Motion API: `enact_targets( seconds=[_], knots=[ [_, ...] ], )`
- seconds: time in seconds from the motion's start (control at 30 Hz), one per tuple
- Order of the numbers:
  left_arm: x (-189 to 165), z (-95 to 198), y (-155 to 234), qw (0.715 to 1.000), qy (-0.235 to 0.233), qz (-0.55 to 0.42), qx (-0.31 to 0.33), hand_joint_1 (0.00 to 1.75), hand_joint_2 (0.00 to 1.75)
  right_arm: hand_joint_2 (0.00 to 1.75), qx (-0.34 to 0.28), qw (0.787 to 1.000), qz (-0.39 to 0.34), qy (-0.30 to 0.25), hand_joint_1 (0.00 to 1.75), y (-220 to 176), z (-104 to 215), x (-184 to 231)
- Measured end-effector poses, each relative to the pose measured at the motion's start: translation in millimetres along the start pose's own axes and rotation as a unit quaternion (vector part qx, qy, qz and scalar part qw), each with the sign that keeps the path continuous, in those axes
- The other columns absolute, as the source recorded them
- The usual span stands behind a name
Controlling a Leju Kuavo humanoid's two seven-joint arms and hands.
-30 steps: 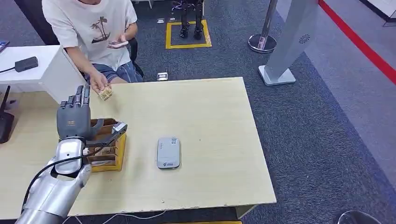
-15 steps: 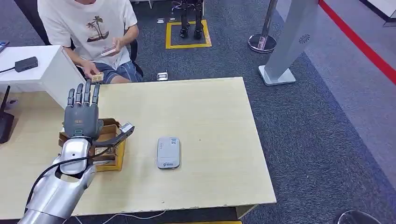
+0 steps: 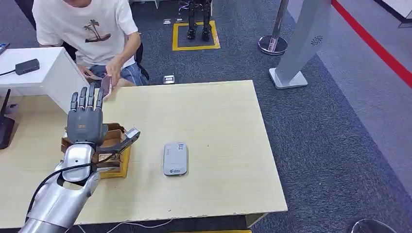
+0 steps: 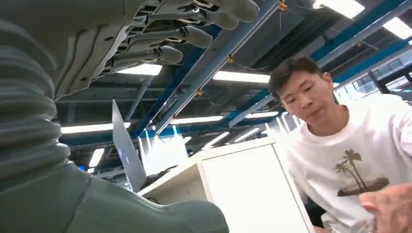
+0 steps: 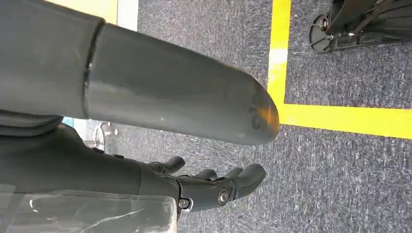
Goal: Pass the card to the sensor for recognition and then transmit it.
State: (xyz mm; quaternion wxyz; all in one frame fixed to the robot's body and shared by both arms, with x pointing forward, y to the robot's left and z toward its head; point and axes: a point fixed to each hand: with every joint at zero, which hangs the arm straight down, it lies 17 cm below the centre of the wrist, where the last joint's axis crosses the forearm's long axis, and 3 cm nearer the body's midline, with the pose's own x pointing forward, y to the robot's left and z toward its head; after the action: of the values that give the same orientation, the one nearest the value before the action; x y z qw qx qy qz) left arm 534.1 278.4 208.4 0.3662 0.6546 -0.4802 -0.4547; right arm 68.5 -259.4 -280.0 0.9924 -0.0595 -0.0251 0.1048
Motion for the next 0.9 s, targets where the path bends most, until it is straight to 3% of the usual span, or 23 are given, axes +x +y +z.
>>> enact_targets(
  seconds=[0.4,0.5,0.6,0.9],
  knots=[
    [65,40,13,0.997,-0.068,0.02,-0.006,0.0,1.75,0.0,0.0,1.0,-0.018,-0.001,0.0,0,0,1],
    [102,65,21,0.99,-0.127,0.054,-0.002,0.0,1.75,0.0,-0.005,0.999,-0.038,0.001,0.0,-2,0,1],
    [132,96,25,0.983,-0.157,0.095,-0.008,0.0,1.75,0.0,-0.005,0.999,-0.048,0.002,0.0,-2,-1,0],
    [146,119,33,0.979,-0.161,0.128,-0.015,0.0,1.75,0.0,-0.004,0.998,-0.056,0.002,0.0,-1,0,0]
  ],
)
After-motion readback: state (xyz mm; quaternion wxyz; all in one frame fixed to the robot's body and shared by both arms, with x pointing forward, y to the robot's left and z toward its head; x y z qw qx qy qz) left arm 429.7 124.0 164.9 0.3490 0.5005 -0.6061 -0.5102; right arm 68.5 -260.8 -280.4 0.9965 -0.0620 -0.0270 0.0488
